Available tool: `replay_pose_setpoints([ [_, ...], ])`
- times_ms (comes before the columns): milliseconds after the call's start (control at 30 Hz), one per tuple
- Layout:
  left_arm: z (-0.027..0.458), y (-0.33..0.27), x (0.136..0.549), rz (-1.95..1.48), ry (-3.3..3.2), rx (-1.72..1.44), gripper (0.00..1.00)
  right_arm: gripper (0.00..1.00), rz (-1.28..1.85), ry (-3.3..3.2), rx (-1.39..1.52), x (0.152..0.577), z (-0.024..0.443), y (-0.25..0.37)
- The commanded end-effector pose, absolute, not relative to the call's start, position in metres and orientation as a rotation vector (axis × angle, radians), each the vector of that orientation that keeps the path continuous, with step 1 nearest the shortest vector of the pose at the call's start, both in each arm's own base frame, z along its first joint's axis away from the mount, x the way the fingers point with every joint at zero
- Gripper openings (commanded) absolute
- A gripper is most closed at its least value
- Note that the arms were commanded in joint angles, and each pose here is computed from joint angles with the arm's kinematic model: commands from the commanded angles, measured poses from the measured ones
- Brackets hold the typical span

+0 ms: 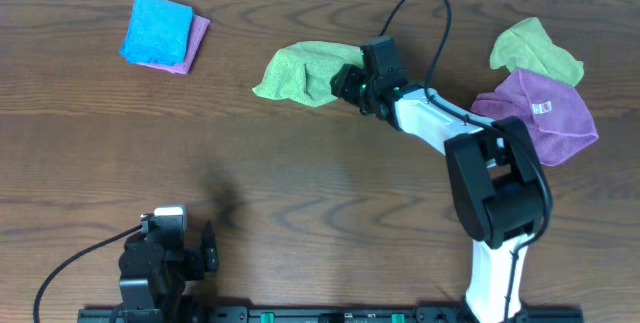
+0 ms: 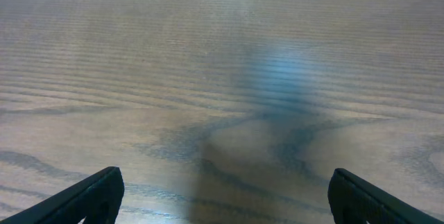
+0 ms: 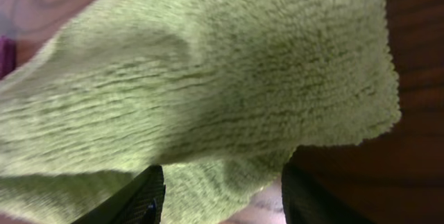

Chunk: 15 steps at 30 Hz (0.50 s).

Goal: Fold the cloth

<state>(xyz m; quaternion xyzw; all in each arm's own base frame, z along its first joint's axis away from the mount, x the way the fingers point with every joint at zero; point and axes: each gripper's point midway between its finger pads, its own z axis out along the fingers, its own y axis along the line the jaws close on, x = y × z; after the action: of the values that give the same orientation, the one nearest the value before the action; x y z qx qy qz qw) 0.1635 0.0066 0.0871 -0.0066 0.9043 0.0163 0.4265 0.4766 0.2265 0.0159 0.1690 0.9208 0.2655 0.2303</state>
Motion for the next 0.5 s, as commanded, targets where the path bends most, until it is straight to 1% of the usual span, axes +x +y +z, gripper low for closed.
replay_pose_setpoints([
  [0,0.069,0.010,0.158,0.079,2.315,0.008,0.95,0.54,0.732,2.545,0.532,0.478,0.002,0.222],
  [200,0.069,0.010,0.158,0.079,2.315,0.008,0.95,0.52,0.734,2.524,0.538,0.482,0.002,0.222],
  [267,0.070,0.010,0.158,0.079,2.315,0.008,0.95,0.49,0.743,2.506,0.532,0.485,0.005,0.224],
  [367,0.069,0.010,0.158,0.079,2.315,0.008,0.95,0.40,0.749,2.492,0.528,0.488,0.005,0.224],
  [433,0.070,0.010,0.158,0.079,2.315,0.008,0.95,0.30,0.748,2.497,0.529,0.488,0.001,0.224],
  [467,0.070,0.010,0.158,0.079,2.315,0.008,0.95,0.21,0.745,2.502,0.531,0.487,-0.001,0.224],
])
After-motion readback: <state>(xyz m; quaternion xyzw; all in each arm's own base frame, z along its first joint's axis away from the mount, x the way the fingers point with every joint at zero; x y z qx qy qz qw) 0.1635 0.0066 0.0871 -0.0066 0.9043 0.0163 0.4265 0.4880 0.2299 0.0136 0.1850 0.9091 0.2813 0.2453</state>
